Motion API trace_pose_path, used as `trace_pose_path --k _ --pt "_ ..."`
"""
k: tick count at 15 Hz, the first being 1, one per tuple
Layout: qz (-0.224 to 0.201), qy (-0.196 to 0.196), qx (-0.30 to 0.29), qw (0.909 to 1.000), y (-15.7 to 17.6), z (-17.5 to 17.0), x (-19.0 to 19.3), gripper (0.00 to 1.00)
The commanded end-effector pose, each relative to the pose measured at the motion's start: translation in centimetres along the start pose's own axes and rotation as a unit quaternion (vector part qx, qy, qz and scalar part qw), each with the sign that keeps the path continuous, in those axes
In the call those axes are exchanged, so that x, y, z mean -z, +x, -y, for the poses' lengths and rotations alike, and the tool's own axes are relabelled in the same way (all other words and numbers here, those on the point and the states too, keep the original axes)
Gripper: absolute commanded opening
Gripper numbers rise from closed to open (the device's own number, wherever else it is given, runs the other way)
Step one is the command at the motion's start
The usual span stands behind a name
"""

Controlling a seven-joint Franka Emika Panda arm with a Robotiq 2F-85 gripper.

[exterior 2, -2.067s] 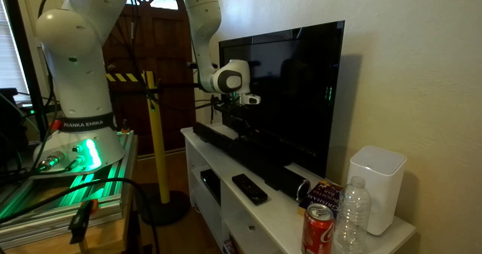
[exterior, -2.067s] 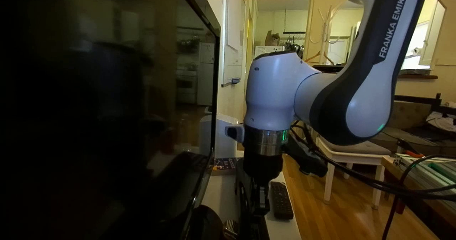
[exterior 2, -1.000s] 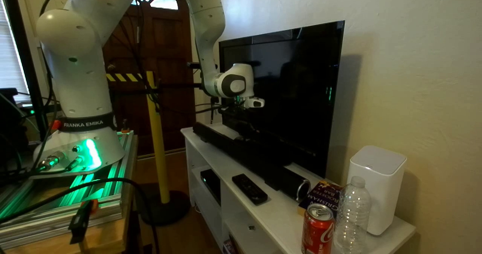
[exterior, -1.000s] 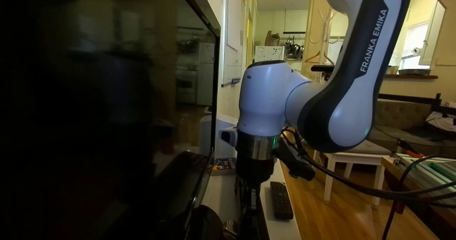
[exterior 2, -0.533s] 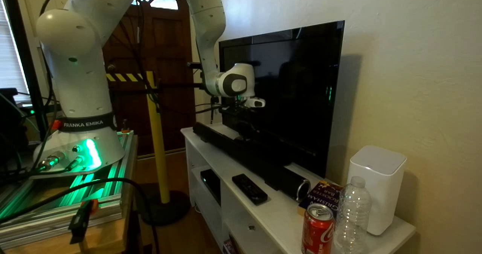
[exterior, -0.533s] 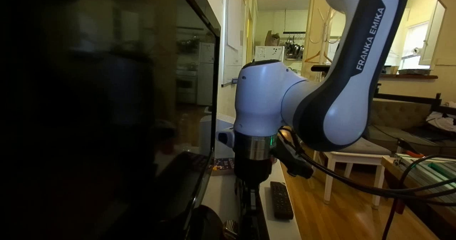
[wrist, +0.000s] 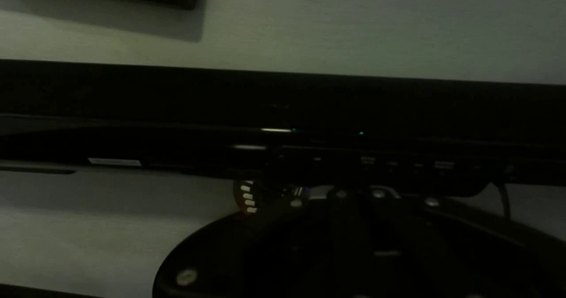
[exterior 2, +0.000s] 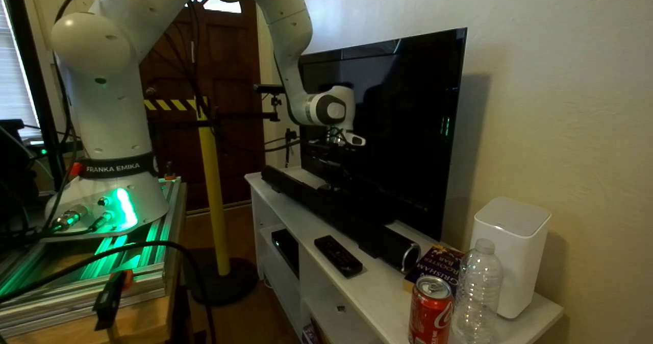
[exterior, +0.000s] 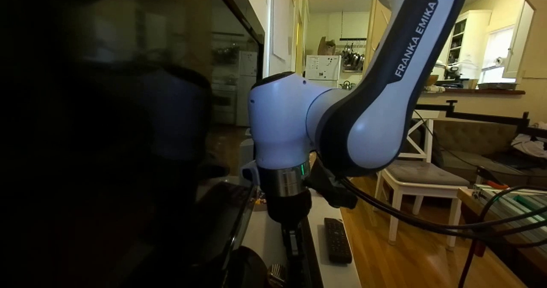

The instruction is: Press down on the top of the black speaker.

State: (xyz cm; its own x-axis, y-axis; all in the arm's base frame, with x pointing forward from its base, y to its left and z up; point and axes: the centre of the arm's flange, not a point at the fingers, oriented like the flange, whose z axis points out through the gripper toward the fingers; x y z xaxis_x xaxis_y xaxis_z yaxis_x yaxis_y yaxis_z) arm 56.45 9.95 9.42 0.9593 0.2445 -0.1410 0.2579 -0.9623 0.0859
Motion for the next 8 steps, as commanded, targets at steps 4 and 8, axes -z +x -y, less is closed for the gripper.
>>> trace_pose_path --k 4,8 --pt "0.028 0.022 0.003 0.9994 1.1 0.0 -2.8 0.01" --pt "0.004 0.063 -0.015 0.9979 -0.9 -1.4 -1.9 0.0"
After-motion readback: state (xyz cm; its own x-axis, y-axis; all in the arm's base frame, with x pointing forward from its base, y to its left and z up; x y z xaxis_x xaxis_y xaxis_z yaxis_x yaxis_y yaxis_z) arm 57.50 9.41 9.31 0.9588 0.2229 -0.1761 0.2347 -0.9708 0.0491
